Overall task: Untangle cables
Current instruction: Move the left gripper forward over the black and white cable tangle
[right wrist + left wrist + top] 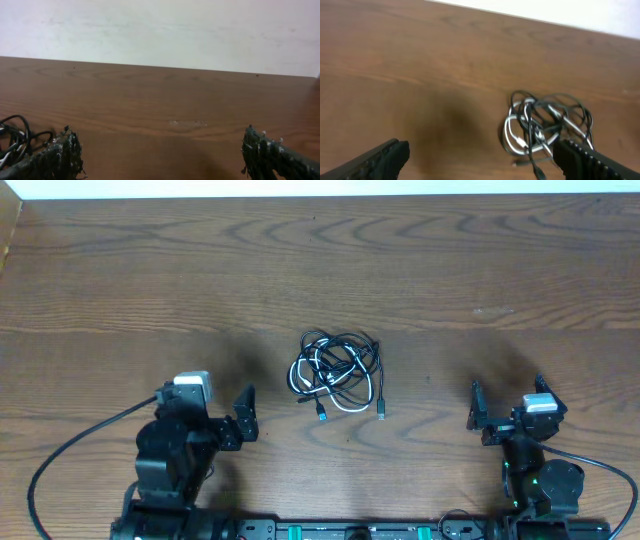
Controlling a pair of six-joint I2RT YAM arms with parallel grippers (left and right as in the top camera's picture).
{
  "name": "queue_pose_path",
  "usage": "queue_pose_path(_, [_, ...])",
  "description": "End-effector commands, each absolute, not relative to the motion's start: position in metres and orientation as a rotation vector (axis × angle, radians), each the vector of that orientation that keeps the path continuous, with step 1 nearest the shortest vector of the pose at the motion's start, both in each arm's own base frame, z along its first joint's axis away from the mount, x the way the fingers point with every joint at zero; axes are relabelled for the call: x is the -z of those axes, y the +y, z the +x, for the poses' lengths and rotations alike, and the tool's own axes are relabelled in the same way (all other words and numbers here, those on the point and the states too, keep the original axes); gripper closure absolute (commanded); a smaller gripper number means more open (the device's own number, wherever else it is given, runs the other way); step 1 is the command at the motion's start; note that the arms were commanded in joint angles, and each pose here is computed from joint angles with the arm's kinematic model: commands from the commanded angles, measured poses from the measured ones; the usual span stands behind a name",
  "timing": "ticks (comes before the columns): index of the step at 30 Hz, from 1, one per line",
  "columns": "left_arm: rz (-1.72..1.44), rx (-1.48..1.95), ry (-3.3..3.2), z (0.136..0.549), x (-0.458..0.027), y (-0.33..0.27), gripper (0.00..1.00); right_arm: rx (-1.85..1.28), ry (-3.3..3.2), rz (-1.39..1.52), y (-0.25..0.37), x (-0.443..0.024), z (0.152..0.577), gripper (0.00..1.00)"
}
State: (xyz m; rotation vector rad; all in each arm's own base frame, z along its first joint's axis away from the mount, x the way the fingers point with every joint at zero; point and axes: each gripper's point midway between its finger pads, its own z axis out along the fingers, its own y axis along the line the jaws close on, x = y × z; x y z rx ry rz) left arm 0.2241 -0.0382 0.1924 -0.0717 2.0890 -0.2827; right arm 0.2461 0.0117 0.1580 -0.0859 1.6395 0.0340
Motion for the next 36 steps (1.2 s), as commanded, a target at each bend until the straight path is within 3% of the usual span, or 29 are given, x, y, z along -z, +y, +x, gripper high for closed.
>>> queue_pose_path(1, [-0.064, 0.308, 2.106, 0.224, -0.211, -0.042, 0.02, -0.031, 1.640, -0.068, 0.009, -0.158, 0.246, 0.01])
queue_pose_path(13, [-0.132, 0.300, 2.355, 0.206, -0.195, -0.040, 0.02, -0.031, 1.640, -0.068, 0.009, -0.158, 0.246, 0.01])
queue_pose_path(36, [-0.098, 0.504, 2.279, 0.223, -0.213, -0.067, 0.02, -0.031, 1.640, -0.068, 0.009, -0.158, 0.246, 0.01])
